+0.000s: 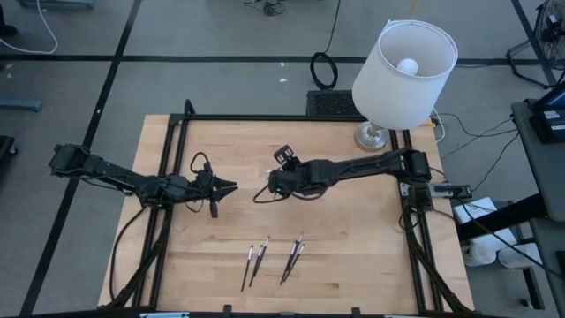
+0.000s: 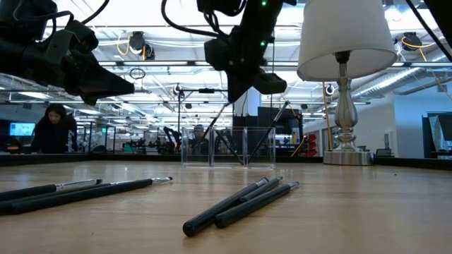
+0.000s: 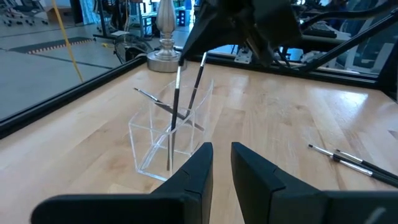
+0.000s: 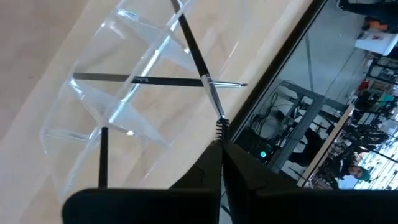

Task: Put items in baskets/containers
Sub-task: Put the black brow brush into the transparent organizer

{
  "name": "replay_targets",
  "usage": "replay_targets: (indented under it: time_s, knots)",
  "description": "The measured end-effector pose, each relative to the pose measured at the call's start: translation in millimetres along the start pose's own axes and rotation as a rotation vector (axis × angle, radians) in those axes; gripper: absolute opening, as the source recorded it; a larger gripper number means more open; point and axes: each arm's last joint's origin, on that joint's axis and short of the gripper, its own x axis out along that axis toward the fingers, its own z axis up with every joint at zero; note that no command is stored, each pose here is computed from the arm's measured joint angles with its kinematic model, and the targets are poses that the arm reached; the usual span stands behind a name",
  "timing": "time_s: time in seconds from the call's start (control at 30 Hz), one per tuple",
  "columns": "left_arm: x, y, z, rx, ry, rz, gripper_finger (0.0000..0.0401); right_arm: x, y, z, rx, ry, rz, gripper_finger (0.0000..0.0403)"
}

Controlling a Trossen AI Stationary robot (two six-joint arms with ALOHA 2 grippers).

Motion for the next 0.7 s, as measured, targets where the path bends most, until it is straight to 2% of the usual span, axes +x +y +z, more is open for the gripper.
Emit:
replay_targets:
  time_s: [0.33, 0.47, 0.7]
  knots:
    - [0, 0, 0, 0.000, 0.000, 0.000, 0.0065, 5, -19, 4, 0.069, -0.104, -0.086, 0.0000]
    - [0, 0, 0, 0.000, 0.000, 0.000, 0.0065, 8, -19, 3, 0.074, -0.144, -0.041, 0.0000]
    - [0, 0, 0, 0.000, 0.000, 0.000, 0.0065, 16, -25, -3, 0.191, -0.172, -0.002, 0.0000]
